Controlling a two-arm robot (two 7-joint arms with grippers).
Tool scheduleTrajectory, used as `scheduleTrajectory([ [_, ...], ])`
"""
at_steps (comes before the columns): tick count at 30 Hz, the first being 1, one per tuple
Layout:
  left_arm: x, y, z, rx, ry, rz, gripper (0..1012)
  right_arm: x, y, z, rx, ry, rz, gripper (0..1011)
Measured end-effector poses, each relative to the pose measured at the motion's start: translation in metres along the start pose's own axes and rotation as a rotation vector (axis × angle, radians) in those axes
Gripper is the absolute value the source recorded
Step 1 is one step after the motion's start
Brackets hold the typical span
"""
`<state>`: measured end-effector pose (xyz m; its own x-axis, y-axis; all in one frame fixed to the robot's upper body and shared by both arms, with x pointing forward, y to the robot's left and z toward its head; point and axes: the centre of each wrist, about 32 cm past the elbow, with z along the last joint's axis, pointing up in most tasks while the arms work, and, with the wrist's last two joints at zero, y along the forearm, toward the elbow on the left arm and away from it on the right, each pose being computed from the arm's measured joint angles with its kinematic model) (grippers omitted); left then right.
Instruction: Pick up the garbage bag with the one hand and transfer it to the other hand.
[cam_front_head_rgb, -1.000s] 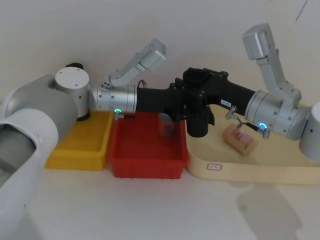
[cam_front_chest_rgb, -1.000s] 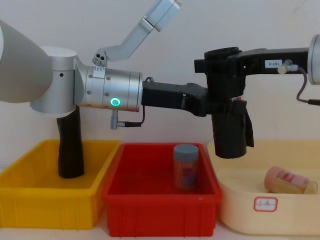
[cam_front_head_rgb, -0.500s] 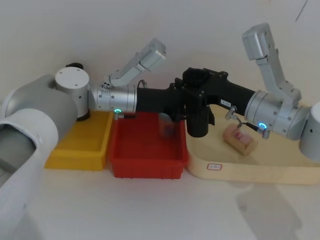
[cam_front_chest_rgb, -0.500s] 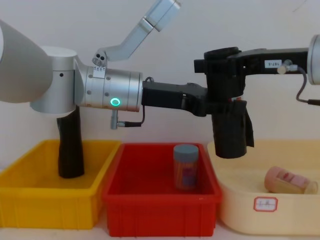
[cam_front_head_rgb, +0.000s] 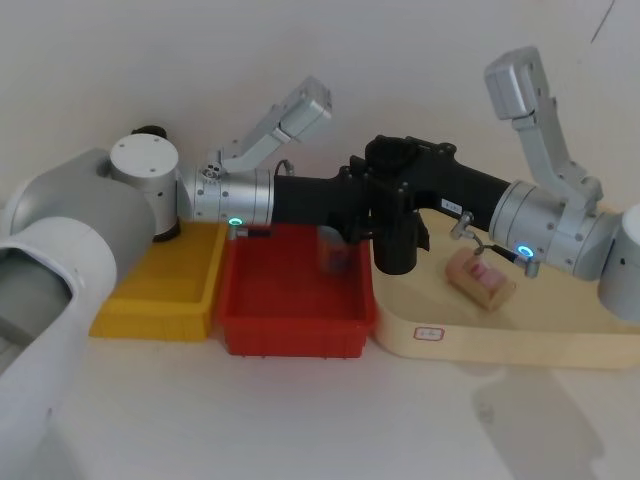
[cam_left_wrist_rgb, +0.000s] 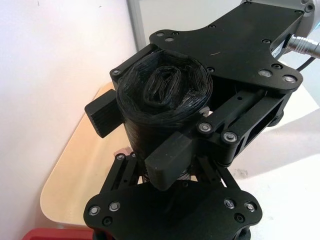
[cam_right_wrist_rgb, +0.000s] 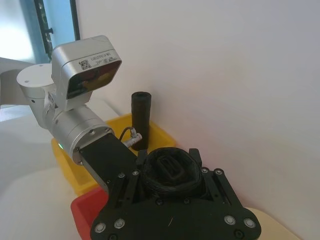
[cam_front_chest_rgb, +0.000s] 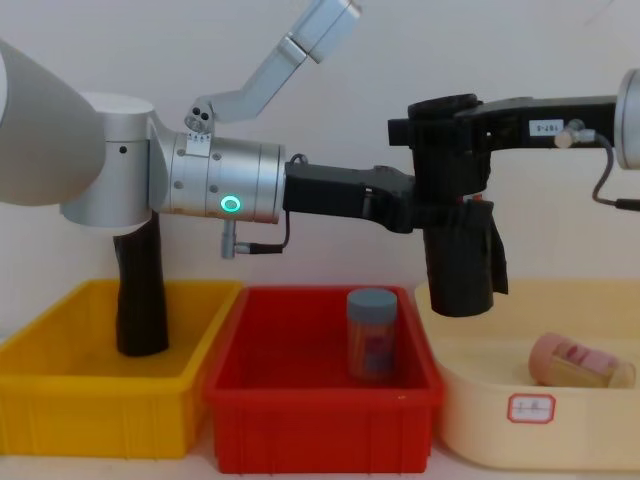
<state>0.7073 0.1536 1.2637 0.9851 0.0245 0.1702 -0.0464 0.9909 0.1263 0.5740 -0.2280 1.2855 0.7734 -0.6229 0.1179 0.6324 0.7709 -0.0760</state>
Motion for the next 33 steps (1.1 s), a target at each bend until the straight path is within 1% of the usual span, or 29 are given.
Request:
scheduleTrajectory([
  [6,0.0000,0.0000,0.0000,0.000,0.000,0.000,423,0.0000,0.0000,0.0000,0.000,0.000,0.000,478],
  [8,0.0000,0.0000,0.0000,0.000,0.000,0.000,487,0.0000,0.0000,0.0000,0.000,0.000,0.000,478],
  [9,0.0000,0.0000,0.0000,0.000,0.000,0.000,499,0.0000,0.0000,0.0000,0.000,0.000,0.000,478],
  [10,0.0000,0.0000,0.0000,0.000,0.000,0.000,542,0.0000,0.0000,0.0000,0.000,0.000,0.000,478],
  [11,0.0000,0.0000,0.0000,0.000,0.000,0.000,553,0.0000,0.0000,0.0000,0.000,0.000,0.000,478],
  [12,0.0000,0.0000,0.0000,0.000,0.000,0.000,599,0.0000,0.0000,0.0000,0.000,0.000,0.000,478],
  [13,0.0000,0.0000,0.0000,0.000,0.000,0.000,617,0.0000,0.0000,0.0000,0.000,0.000,0.000,477],
  [15,0.0000,0.0000,0.0000,0.000,0.000,0.000,688,0.0000,0.0000,0.0000,0.000,0.000,0.000,477],
  [17,0.0000,0.0000,0.0000,0.000,0.000,0.000,732,0.0000,0.0000,0.0000,0.000,0.000,0.000,477],
  [18,0.0000,0.0000,0.0000,0.000,0.000,0.000,788,0.0000,0.0000,0.0000,0.000,0.000,0.000,477],
  [20,0.0000,0.0000,0.0000,0.000,0.000,0.000,823,0.0000,0.0000,0.0000,0.000,0.000,0.000,477],
  [21,0.0000,0.0000,0.0000,0.000,0.000,0.000,874,0.0000,0.0000,0.0000,0.000,0.000,0.000,477],
  [24,0.0000,0.0000,0.0000,0.000,0.000,0.000,922,0.0000,0.0000,0.0000,0.000,0.000,0.000,477],
  [26,0.0000,0.0000,0.0000,0.000,0.000,0.000,988,0.0000,0.0000,0.0000,0.000,0.000,0.000,477],
  [27,0.0000,0.0000,0.0000,0.000,0.000,0.000,1001,0.0000,0.0000,0.0000,0.000,0.000,0.000,477],
  [33,0.0000,0.0000,0.0000,0.000,0.000,0.000,1001,0.0000,0.0000,0.0000,0.000,0.000,0.000,477],
])
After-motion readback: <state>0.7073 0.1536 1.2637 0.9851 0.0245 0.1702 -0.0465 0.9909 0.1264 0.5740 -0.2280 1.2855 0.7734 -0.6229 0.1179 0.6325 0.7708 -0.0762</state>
